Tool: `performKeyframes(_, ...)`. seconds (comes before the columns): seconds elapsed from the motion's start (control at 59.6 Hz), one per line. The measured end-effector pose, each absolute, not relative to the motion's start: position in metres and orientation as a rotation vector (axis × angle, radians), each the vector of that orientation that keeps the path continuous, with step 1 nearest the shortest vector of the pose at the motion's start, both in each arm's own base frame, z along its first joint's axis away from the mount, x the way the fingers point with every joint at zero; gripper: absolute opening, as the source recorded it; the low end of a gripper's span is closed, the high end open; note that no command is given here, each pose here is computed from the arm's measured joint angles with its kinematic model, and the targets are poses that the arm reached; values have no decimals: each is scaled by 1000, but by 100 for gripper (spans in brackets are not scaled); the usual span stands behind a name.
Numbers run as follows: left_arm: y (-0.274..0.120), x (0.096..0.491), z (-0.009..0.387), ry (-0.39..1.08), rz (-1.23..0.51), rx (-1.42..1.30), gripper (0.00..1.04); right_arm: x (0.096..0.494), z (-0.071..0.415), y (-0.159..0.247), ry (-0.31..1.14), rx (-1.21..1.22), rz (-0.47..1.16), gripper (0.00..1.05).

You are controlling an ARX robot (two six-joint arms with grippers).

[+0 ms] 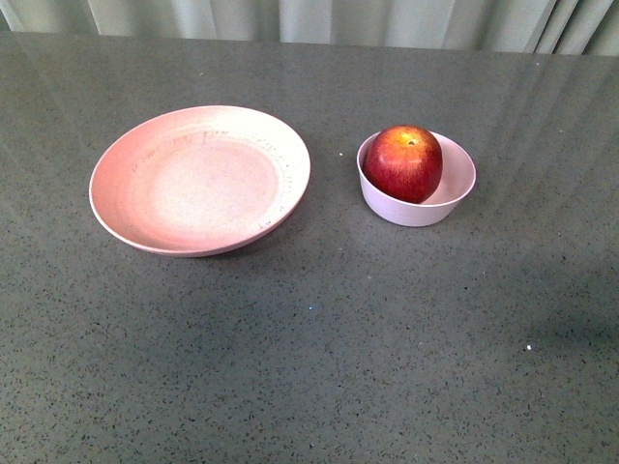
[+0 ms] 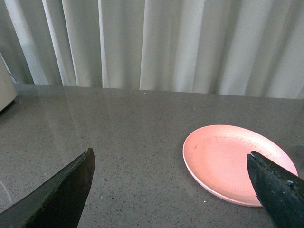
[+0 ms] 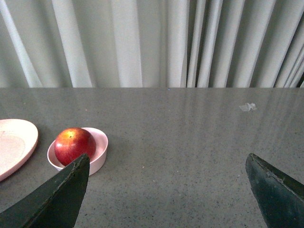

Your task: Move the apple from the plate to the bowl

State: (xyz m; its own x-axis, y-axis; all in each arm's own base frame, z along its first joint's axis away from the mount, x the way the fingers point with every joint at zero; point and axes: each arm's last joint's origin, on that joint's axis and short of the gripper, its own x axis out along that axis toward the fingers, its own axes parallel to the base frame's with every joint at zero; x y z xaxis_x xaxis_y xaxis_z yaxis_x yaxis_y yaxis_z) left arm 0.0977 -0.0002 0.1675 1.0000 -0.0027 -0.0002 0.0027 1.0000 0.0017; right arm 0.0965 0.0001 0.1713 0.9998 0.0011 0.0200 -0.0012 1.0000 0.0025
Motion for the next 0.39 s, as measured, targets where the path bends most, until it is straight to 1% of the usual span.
performKeyframes(0.386, 0, 98, 167, 0, -3, 2, 96, 97, 171, 0, -20, 2, 1, 96)
